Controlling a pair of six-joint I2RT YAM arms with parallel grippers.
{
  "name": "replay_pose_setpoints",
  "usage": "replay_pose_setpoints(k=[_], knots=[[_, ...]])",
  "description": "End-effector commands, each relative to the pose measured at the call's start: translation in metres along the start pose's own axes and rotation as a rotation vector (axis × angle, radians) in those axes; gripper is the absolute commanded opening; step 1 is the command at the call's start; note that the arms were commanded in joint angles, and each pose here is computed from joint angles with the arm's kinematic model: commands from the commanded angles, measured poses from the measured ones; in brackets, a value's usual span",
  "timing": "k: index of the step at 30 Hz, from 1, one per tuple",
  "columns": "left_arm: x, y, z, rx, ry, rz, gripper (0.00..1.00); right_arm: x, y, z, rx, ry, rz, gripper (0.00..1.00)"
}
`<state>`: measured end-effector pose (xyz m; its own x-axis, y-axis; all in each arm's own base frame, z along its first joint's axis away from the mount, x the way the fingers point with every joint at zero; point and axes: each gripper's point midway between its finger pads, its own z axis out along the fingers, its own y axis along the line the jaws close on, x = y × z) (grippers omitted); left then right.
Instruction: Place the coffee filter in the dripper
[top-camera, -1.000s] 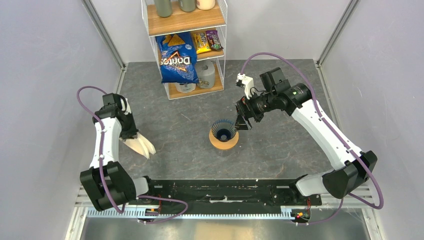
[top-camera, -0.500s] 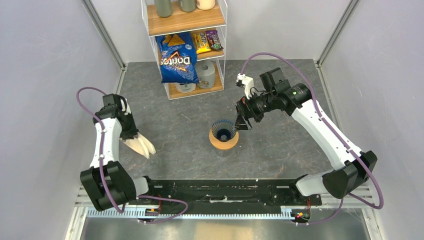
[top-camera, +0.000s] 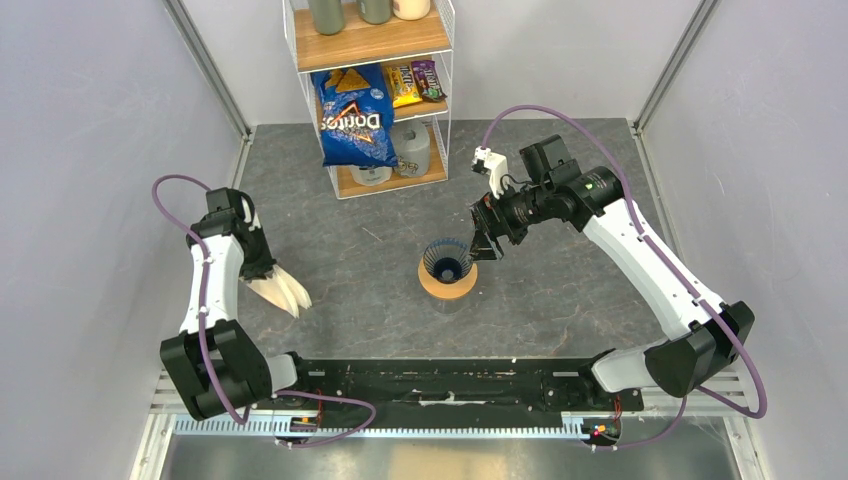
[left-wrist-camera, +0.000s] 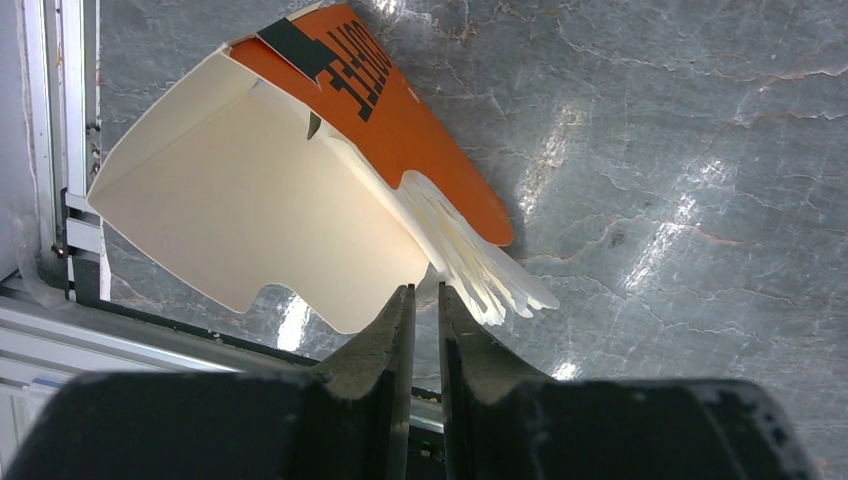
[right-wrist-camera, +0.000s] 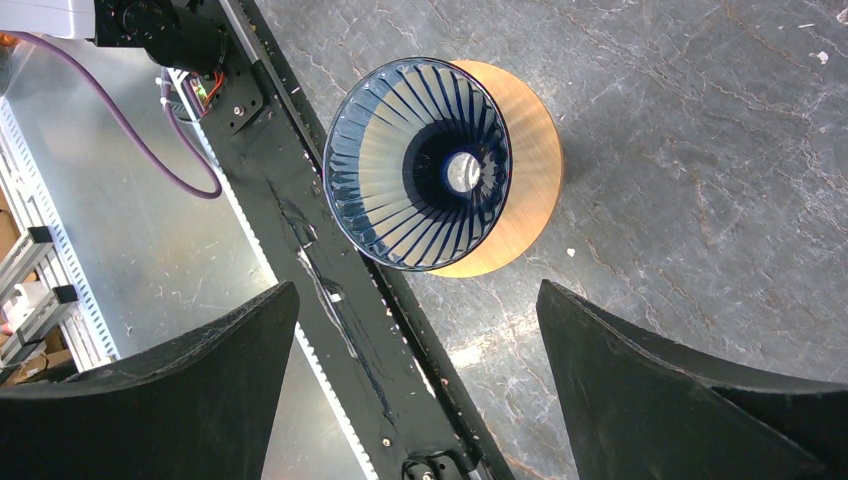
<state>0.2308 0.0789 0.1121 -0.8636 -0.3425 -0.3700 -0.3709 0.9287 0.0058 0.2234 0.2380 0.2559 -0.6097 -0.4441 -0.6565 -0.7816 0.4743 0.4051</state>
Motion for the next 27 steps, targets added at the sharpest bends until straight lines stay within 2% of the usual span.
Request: replay_pose_setpoints(k=[1,11,27], knots=[[-0.005,0.005,0.005,-0.036,-0.012,-0.051,0.20,-0.004,-0.002,-0.001,0.008,-0.020,-0.004,0.97],[-0.017,-0.011,-0.002,0.054,-0.078,-0.063,0.27,-0.004,-0.001,0.000,-0.003,-0.018,0.003,0.97],[-0.022,-0.014,-0.002,0.071,-0.113,-0.095,0.25,-0.003,0.002,0.001,-0.017,-0.016,0.010,0.97]])
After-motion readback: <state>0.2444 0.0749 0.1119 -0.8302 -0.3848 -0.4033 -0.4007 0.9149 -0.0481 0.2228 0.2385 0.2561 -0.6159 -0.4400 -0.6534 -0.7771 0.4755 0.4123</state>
